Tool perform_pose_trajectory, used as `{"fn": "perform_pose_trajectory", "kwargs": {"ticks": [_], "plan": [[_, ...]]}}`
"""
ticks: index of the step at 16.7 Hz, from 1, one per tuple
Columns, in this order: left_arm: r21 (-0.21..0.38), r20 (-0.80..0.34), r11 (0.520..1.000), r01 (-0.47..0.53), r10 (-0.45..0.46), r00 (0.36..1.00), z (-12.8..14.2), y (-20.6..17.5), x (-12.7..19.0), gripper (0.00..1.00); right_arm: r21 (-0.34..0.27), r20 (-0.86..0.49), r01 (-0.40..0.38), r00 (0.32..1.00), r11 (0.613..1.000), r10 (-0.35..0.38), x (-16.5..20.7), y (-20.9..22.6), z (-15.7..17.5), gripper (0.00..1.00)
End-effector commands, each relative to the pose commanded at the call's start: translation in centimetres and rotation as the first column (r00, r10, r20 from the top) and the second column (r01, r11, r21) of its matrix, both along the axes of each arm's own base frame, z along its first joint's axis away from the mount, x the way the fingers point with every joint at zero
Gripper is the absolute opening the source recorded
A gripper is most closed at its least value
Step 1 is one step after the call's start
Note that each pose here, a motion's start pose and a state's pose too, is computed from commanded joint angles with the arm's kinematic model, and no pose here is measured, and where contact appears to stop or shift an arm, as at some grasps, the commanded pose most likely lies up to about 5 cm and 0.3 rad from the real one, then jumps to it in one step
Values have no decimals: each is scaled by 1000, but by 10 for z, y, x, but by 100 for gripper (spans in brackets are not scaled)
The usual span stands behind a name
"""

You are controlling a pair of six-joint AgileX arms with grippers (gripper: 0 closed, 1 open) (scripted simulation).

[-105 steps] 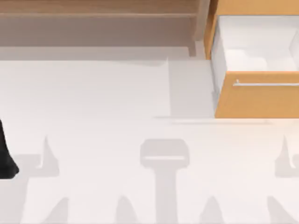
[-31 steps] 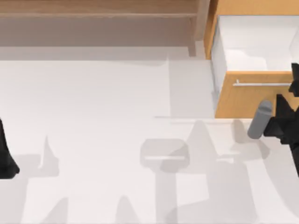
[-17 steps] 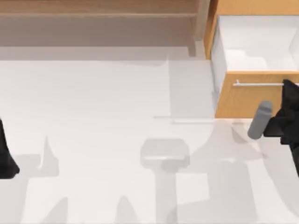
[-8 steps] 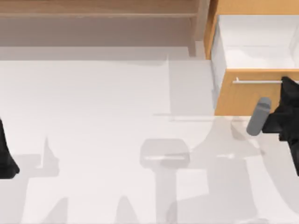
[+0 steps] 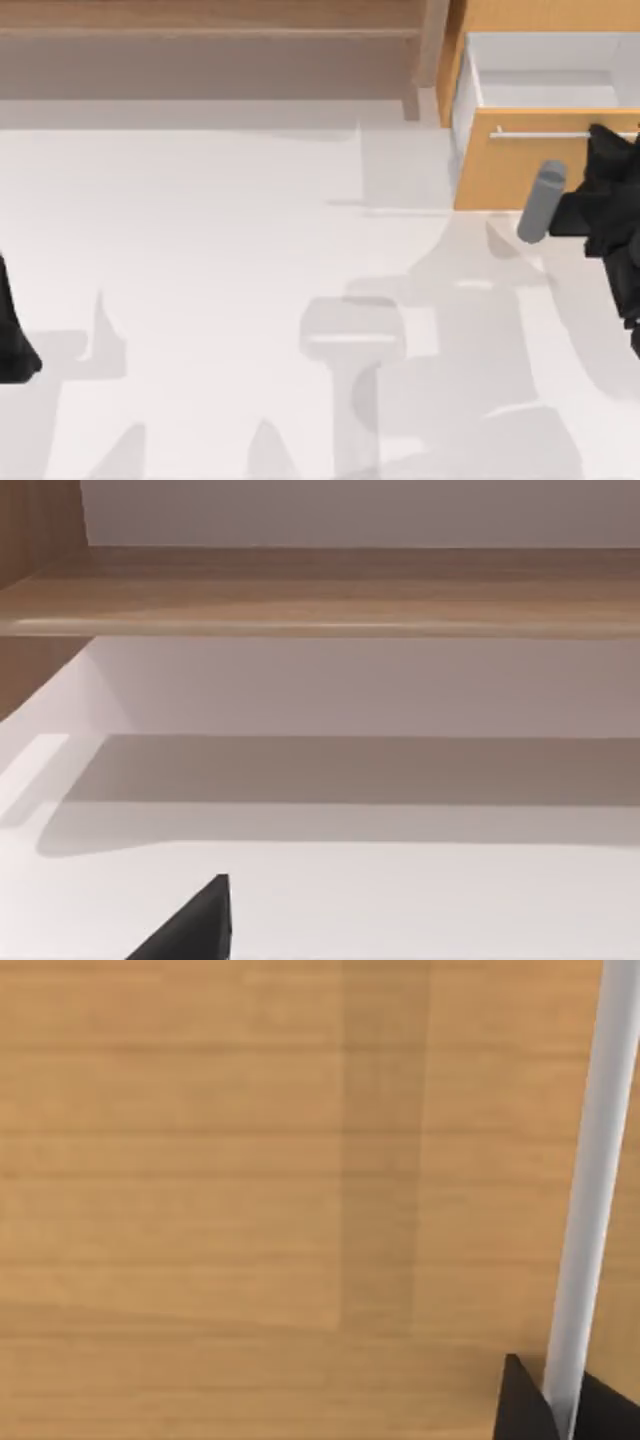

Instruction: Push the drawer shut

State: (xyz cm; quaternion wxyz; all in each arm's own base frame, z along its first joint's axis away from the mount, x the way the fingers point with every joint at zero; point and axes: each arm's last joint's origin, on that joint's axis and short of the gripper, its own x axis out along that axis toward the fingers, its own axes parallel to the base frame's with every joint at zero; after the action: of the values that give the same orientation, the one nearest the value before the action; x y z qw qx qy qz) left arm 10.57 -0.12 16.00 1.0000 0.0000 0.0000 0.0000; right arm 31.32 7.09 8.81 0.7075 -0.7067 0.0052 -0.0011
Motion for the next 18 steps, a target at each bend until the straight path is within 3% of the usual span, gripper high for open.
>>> {"fn": "perform_pose_trajectory", "kwargs": {"ticks": [7,14,18], "plan": [[0,0,1000,0,0,1000,0,0,0,100,4,0,-2,1000,1000,2,5,1,1,0],[0,0,1000,0,0,1000,0,0,0,100,4,2,-2,1000,1000,2,58,1,1,0],[0,0,1000,0,0,1000,0,0,0,100,2,-2,-2,1000,1000,2,64,0,0,0]]}}
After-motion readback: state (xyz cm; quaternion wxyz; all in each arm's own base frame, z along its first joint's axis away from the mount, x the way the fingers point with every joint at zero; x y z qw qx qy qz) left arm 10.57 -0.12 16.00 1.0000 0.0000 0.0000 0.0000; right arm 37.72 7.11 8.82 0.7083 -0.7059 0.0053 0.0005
